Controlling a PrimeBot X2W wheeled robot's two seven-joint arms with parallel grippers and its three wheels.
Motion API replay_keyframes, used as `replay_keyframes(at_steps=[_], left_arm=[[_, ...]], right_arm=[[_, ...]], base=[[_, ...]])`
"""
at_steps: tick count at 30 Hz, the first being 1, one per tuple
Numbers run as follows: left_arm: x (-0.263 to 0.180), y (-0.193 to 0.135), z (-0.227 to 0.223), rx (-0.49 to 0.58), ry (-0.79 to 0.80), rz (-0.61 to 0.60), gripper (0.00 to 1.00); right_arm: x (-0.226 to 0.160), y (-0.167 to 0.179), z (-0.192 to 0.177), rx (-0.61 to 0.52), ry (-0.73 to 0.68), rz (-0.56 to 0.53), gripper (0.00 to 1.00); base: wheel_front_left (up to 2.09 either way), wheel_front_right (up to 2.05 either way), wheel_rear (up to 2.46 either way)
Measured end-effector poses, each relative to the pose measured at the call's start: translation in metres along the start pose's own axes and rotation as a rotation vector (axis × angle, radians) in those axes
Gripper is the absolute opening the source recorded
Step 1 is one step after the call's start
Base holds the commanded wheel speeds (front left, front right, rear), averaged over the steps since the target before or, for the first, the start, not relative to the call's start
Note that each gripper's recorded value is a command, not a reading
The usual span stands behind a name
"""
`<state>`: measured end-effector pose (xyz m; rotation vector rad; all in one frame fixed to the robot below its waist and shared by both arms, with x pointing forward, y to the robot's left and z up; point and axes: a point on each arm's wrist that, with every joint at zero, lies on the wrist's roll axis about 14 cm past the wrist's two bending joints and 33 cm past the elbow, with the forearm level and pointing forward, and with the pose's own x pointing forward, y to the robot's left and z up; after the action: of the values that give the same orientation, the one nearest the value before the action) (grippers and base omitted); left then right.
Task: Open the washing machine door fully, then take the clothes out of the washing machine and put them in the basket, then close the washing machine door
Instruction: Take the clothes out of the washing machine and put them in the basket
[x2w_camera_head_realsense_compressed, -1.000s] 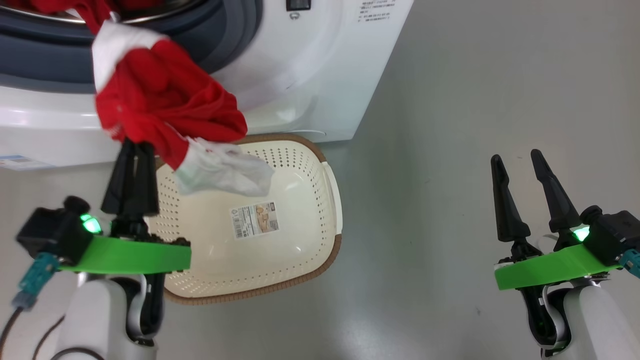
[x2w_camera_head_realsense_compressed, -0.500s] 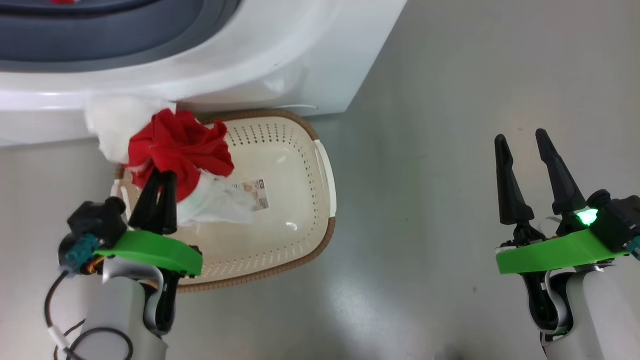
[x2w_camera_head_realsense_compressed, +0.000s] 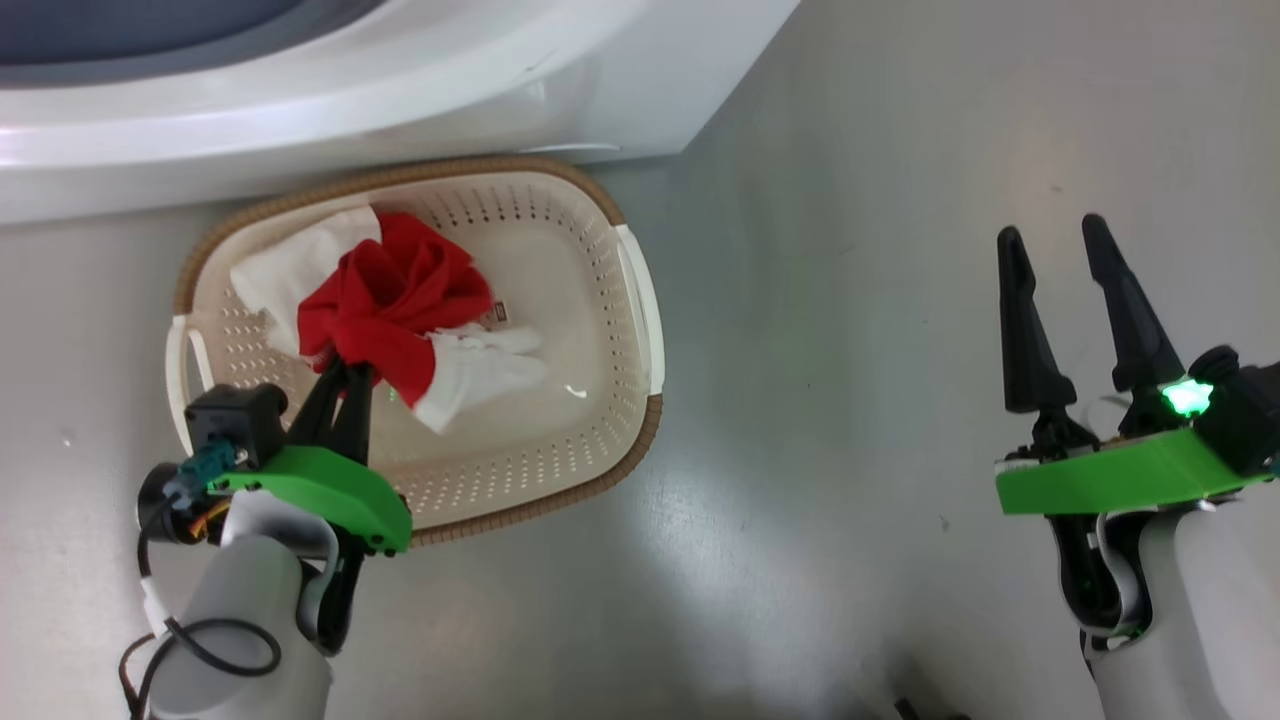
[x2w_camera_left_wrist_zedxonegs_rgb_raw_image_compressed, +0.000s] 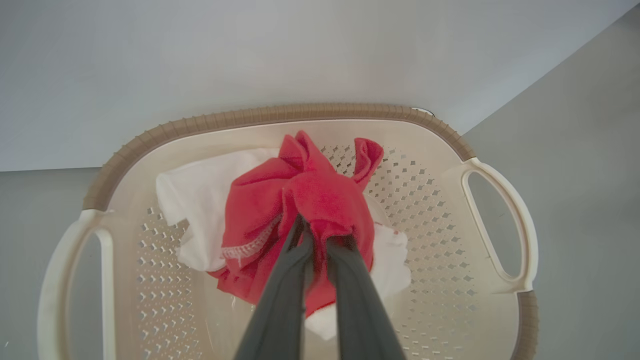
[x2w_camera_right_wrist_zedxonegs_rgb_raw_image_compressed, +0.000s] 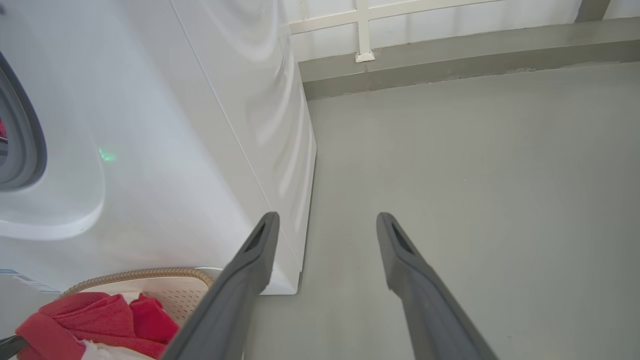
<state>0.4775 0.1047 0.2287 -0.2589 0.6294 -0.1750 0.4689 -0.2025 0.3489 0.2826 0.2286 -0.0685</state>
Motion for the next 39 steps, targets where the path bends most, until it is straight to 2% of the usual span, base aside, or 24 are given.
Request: replay_keyframes(at_steps=[18, 20, 21, 22, 23, 24, 25, 26, 39], left_arm=[[0.025, 0.009, -0.044, -0.024, 0.140, 0.011, 0.00], [0.027, 0.009, -0.041, -0.021, 0.133, 0.009, 0.11], [0.027, 0.009, -0.039, -0.020, 0.130, 0.009, 0.30], [0.027, 0.009, -0.038, -0.019, 0.128, 0.011, 0.42], [0.027, 0.010, -0.037, -0.019, 0.126, 0.012, 0.48], [0.027, 0.011, -0.036, -0.018, 0.122, 0.014, 0.76], [0.026, 0.012, -0.034, -0.018, 0.117, 0.016, 0.93], [0.026, 0.013, -0.031, -0.017, 0.112, 0.020, 1.00], [0.017, 0.015, 0.008, -0.031, 0.013, 0.041, 1.00]], right_arm=[[0.012, -0.007, -0.027, -0.006, 0.048, -0.011, 1.00], [0.012, -0.007, -0.027, -0.006, 0.047, -0.011, 1.00], [0.012, -0.007, -0.026, -0.006, 0.046, -0.010, 1.00], [0.012, -0.007, -0.026, -0.005, 0.045, -0.010, 1.00], [0.012, -0.007, -0.025, -0.005, 0.043, -0.009, 1.00], [0.012, -0.006, -0.024, -0.005, 0.041, -0.008, 1.00], [0.012, -0.006, -0.023, -0.005, 0.039, -0.007, 1.00], [0.012, -0.005, -0.022, -0.005, 0.036, -0.006, 1.00], [0.010, 0.006, -0.001, -0.007, -0.007, 0.020, 1.00]], base=[[0.00, 0.00, 0.00], [0.00, 0.00, 0.00], [0.00, 0.00, 0.00], [0.00, 0.00, 0.00], [0.00, 0.00, 0.00], [0.00, 0.00, 0.00], [0.00, 0.00, 0.00], [0.00, 0.00, 0.00], [0.00, 0.00, 0.00]])
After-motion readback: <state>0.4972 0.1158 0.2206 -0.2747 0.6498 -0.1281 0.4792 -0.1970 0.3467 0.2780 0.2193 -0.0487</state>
